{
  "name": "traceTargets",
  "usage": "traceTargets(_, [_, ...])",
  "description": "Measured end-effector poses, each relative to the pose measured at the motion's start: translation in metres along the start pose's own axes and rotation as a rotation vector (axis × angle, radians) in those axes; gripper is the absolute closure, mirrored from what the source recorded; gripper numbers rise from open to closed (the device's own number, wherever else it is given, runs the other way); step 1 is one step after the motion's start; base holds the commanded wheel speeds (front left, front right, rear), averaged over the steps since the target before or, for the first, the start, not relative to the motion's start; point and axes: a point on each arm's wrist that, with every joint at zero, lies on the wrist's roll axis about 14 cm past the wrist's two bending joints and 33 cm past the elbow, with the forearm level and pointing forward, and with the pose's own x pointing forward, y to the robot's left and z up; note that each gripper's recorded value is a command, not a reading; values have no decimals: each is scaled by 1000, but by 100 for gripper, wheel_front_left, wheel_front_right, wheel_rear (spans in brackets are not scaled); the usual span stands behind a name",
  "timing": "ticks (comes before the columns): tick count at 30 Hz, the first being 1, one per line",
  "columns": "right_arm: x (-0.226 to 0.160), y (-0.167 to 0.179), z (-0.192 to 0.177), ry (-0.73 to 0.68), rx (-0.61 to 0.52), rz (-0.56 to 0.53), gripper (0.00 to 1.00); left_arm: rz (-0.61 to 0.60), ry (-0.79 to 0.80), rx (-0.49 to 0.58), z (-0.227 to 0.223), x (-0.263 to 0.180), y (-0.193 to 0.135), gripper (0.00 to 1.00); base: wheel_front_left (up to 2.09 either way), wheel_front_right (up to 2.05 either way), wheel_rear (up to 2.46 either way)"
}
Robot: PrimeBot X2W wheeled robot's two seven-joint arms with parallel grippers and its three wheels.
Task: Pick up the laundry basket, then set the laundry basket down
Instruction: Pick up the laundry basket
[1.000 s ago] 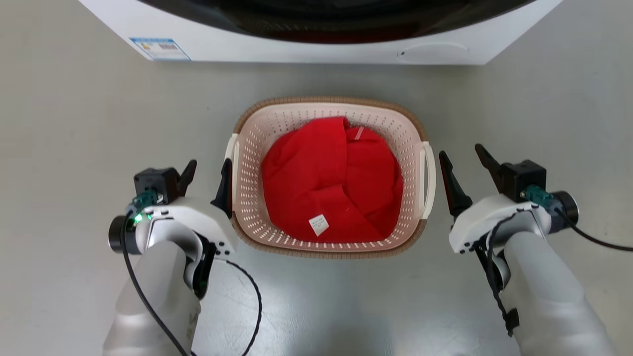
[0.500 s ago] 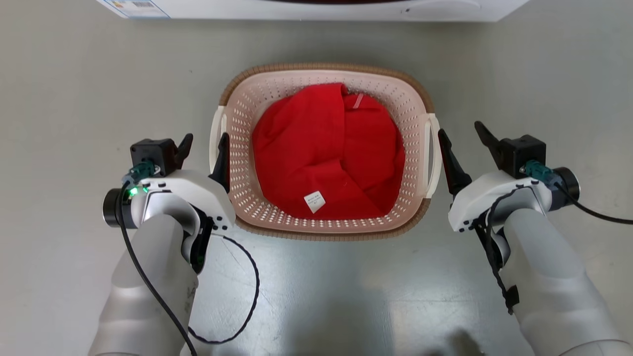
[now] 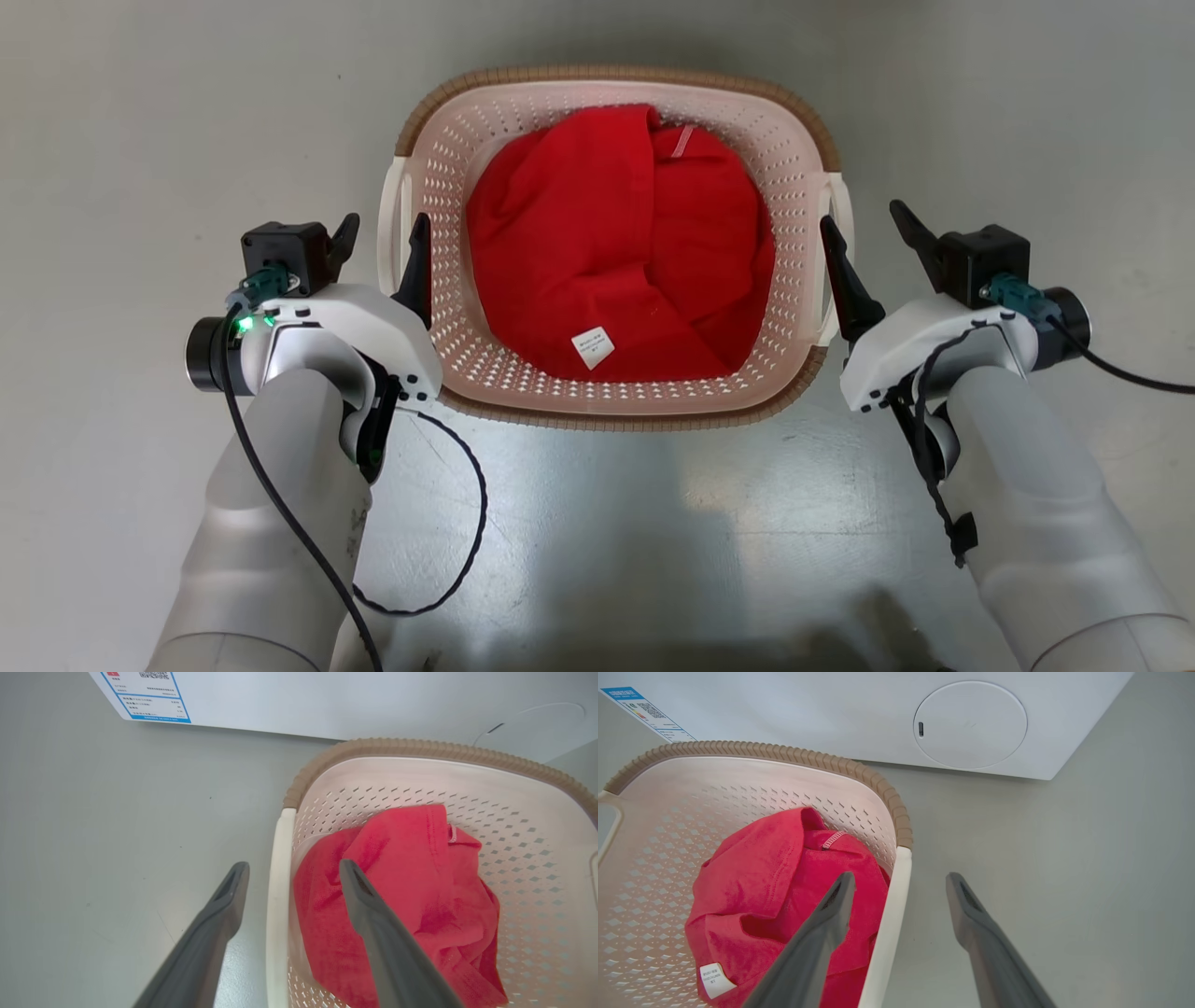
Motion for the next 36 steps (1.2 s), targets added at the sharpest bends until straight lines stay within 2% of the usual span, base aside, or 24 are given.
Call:
traceTargets(23, [17, 14, -45, 110, 17, 50, 0, 2, 76, 11, -30, 17, 5, 0, 0, 0, 0])
traceTargets(36, [26, 23, -58, 145, 40, 77, 0, -23, 116, 40, -43, 26, 0, 0, 0, 0, 0])
